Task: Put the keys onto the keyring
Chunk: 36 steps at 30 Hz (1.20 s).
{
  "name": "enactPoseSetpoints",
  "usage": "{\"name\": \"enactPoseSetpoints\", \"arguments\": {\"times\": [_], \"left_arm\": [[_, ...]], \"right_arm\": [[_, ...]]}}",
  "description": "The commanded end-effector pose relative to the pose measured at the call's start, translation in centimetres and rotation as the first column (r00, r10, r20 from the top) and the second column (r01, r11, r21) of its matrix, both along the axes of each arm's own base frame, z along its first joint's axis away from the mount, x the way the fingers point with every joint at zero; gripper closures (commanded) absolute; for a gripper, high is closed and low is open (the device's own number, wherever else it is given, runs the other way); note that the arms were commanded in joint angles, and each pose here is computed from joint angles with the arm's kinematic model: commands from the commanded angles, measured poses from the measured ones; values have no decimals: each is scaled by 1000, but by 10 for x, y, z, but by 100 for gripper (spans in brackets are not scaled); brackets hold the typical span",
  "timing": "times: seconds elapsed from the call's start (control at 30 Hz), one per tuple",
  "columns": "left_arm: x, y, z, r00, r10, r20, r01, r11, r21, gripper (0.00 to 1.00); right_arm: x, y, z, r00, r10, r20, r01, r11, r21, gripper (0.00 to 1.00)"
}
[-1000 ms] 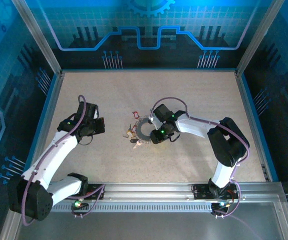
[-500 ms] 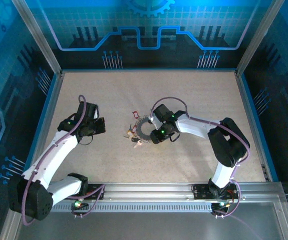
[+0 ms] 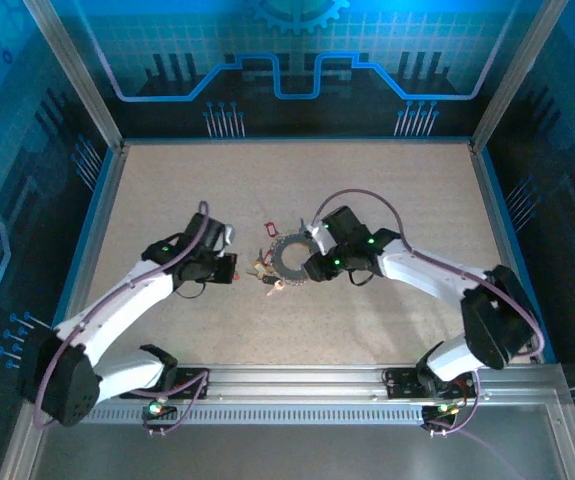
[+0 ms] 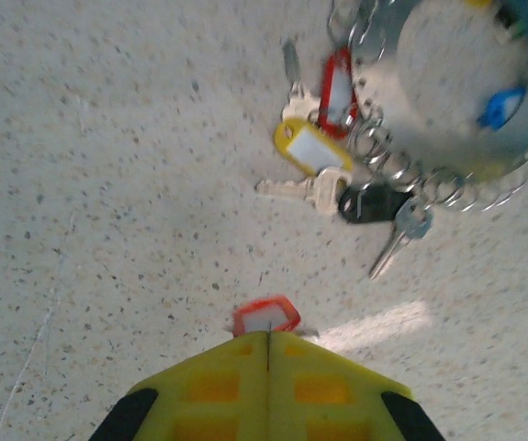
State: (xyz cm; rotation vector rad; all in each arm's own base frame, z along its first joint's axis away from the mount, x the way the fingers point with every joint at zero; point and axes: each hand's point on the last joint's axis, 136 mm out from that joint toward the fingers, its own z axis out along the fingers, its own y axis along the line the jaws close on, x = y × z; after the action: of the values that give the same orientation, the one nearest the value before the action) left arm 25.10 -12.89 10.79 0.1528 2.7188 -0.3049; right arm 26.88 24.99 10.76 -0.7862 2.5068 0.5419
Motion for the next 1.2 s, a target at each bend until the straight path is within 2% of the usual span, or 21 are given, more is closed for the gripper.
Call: {"name": "enactPoseSetpoints", "arguments": {"times": [0.0,0.1,0.2,0.43,0.67,0.9,1.17], "left_arm": [[-1,11,-7,999,-32,-41,37,992,117,100],[-1,15,-9,997,-13,-75,24,989,146,100],[-6,15,-13,990,43,-134,-24,990,141,100],[-15,18,-42,958,135,-253,-94,981,169,100],[-5,17,-47,947,148,-284,-90,974,209,100],[8,26,-64,927,177,-332,-96,964,247,100],[27,26,-83,921,160,-356,-48,952,302,98]], "right_arm": [[4,-13,15,998,-34,57,32,999,43,63],[4,-22,26,996,-58,74,52,996,76,63],[-4,-34,20,996,-69,57,65,996,66,63],[-7,-45,20,994,-87,65,82,994,77,62],[-10,-48,12,996,-93,6,93,993,71,62],[-11,-49,13,996,-88,23,86,994,71,61],[-14,-52,12,996,-87,27,84,993,77,60]]}}
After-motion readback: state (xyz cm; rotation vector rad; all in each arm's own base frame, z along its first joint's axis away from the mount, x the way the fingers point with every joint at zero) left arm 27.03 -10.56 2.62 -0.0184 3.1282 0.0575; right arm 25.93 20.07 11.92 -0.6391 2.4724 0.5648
